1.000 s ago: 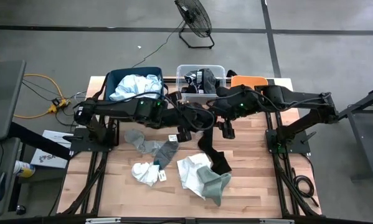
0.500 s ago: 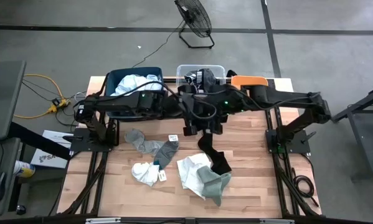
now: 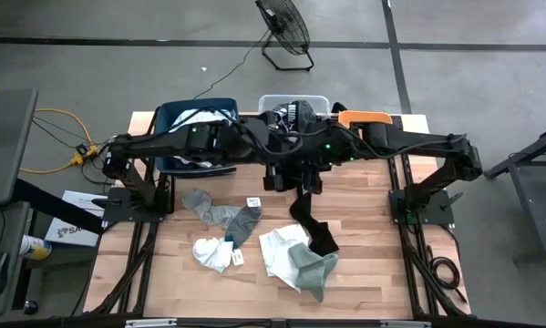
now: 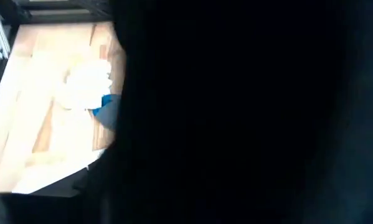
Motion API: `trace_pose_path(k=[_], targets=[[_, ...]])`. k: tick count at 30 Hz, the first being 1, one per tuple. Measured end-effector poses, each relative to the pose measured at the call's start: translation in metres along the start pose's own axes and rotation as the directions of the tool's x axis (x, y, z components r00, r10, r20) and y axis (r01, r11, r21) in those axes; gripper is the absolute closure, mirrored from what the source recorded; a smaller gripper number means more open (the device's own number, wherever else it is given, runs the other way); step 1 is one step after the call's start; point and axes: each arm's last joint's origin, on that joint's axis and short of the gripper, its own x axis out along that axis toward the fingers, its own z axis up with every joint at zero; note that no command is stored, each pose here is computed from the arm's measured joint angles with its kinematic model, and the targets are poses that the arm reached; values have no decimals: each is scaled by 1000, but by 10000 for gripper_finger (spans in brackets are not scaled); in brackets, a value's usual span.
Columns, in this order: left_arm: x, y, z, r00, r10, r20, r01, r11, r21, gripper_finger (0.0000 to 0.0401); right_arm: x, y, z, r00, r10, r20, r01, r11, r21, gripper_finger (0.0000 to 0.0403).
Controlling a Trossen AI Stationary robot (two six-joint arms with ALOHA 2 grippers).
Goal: Pick & Place Cloths
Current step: Put the black boxer short into the transparent bin
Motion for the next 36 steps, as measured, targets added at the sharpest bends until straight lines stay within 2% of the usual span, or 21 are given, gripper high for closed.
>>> trace_pose_path(k=[7, 16, 17, 20, 22, 27, 31, 34, 36], targets=[[0, 8, 3, 999, -24, 41, 24, 1000, -2, 401, 0, 0, 8, 997, 0, 82, -1, 1000, 10, 177], [-5, 10, 5, 998, -26, 65, 24, 999, 29, 398, -1, 0, 11, 993, 2, 115, -4, 1000, 12, 374], [-5, 10, 5, 998, -20, 64, 18, 999, 30, 398, -1, 0, 11, 993, 3, 118, -5, 1000, 16, 386], [-8, 11, 5, 998, -11, 61, 9, 999, 39, 388, -1, 0, 11, 993, 2, 117, -8, 999, 45, 394], [-12, 13, 5, 998, 3, 60, -6, 999, 44, 368, -4, 0, 12, 991, 1, 130, -9, 998, 61, 395], [-36, 22, 8, 997, 27, 75, -30, 998, 47, 276, -9, -3, 9, 991, -69, 113, 60, 995, 78, 396], [-59, 30, 4, 996, 84, 40, -87, 994, 69, 195, -14, -12, 8, 989, -98, 112, 86, 991, 104, 397], [-79, 36, 0, 996, 87, 16, -88, 992, 93, 150, -16, -23, 8, 985, -129, 111, 109, 980, 168, 397], [-96, 40, -4, 996, 87, 5, -88, 994, 73, 130, -16, -33, 7, 982, -155, 106, 128, 966, 225, 397]])
